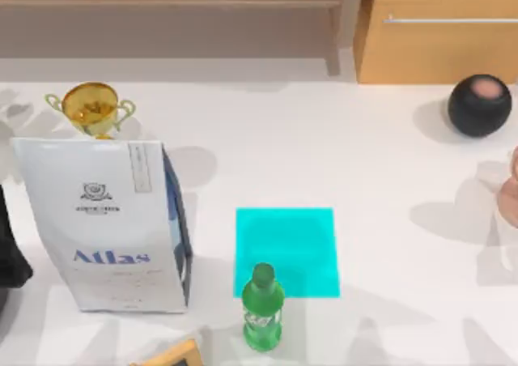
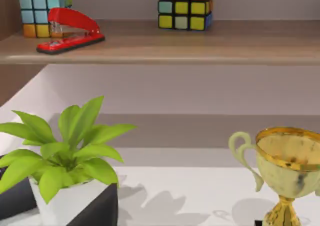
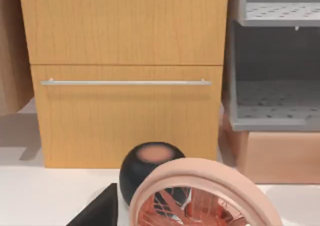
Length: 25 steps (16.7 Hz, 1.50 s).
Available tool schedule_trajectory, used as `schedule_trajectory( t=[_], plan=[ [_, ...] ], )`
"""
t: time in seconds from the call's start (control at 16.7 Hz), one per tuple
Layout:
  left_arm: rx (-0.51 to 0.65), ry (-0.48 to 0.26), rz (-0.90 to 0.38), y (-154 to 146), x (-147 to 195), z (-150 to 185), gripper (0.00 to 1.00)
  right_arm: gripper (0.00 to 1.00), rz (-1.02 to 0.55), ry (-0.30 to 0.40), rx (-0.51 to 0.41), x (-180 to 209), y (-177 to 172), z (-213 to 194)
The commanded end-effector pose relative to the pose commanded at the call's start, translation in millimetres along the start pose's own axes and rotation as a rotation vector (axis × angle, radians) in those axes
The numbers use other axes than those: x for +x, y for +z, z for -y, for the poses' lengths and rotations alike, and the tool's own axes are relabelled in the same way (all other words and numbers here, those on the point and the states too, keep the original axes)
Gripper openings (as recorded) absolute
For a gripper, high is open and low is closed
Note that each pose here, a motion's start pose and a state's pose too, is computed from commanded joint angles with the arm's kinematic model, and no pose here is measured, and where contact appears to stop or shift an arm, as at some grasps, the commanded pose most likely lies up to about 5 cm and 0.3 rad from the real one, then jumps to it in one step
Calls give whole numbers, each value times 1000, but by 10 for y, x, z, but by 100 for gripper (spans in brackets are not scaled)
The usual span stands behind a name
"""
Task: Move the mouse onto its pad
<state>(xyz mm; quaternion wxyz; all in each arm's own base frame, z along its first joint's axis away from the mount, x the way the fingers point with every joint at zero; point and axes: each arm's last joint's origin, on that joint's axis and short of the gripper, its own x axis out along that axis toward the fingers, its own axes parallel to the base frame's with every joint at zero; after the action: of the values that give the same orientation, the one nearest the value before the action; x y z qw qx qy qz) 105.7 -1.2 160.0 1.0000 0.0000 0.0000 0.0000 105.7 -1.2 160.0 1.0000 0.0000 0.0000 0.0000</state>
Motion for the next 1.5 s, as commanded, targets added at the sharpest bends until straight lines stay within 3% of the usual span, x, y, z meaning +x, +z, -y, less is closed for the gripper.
schedule_trajectory(
  t=[0.3,0.54,0.66,0.84,1.02,1.26,1.5],
  plan=[
    [58,20,-40,133,-2,-25,100,100,0,0,0,0,0,0],
    [209,73,-173,609,43,-103,100,100,0,0,0,0,0,0],
    [276,92,-288,895,139,-160,100,100,0,0,0,0,0,0],
    [334,77,-560,1145,435,-272,100,100,0,0,0,0,0,0],
    [323,12,-908,1051,819,-389,100,100,0,0,0,0,0,0],
    [233,-97,-1339,598,1144,-451,100,100,0,0,0,0,0,0],
    [164,-155,-1551,346,1260,-433,100,100,0,0,0,0,0,0]
  ],
)
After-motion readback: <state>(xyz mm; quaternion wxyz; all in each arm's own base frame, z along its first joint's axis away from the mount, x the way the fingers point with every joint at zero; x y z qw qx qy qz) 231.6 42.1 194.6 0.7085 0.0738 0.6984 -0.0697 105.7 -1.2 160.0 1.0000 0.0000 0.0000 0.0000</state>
